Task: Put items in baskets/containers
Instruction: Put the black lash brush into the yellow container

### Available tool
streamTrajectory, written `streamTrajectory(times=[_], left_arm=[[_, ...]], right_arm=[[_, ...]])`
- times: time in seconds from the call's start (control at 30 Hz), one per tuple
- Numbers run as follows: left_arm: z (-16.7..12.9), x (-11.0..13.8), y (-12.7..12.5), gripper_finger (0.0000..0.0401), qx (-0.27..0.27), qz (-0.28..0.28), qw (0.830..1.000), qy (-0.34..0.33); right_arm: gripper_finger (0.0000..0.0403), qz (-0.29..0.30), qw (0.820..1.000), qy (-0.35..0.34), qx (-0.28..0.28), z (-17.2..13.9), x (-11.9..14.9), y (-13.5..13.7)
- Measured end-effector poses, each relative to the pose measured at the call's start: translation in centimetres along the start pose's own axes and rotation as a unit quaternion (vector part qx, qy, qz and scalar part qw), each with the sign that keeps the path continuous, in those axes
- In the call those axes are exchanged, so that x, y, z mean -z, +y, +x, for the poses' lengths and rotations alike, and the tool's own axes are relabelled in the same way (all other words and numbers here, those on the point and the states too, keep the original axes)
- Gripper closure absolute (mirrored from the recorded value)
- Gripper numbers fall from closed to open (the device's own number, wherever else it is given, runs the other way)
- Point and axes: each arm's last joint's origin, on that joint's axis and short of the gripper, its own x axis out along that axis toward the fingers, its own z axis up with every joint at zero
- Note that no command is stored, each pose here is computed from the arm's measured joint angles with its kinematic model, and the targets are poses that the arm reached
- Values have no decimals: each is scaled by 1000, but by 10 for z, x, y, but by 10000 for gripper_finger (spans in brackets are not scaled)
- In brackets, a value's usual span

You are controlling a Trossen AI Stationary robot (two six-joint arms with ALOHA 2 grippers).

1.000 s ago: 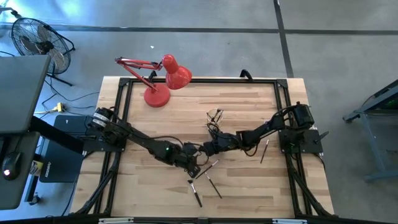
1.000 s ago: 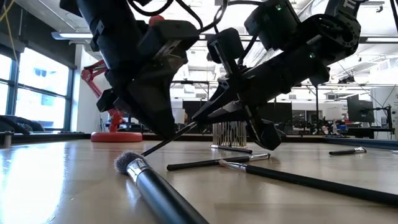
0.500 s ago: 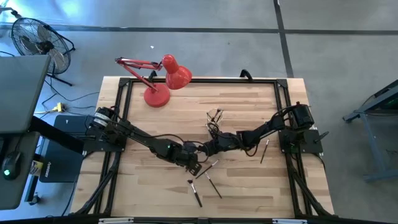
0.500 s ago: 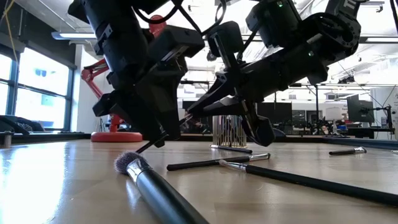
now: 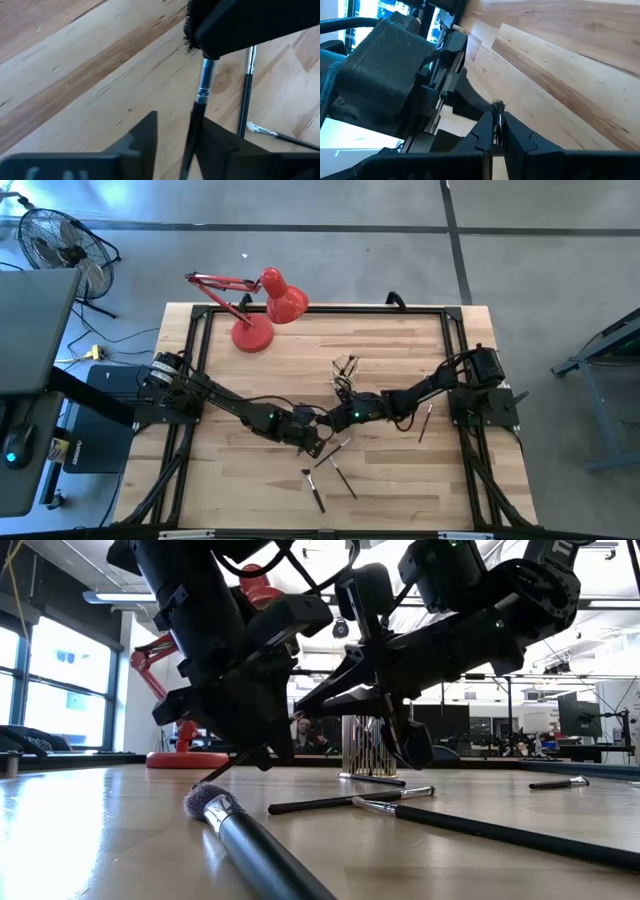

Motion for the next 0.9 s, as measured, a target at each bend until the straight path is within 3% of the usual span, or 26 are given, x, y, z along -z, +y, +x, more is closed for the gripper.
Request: streamTrajectory(times=[0.17, 0.37, 0.6, 0.9], left_arm=[[-1, 0, -2, 386, 11, 3, 1000, 10], [0, 3, -1, 386, 25, 66, 996, 57], [0, 3, 0, 387, 21, 72, 995, 60], [-1, 5, 3, 393, 2, 44, 997, 66]], right_arm=[[389, -2, 1000, -2, 0, 0, -1, 0], [347, -11, 1000, 26, -10, 0, -3, 0], [296, -9, 995, 88, -36, 0, -13, -4], [287, -53, 983, 170, -33, -10, -13, -1]])
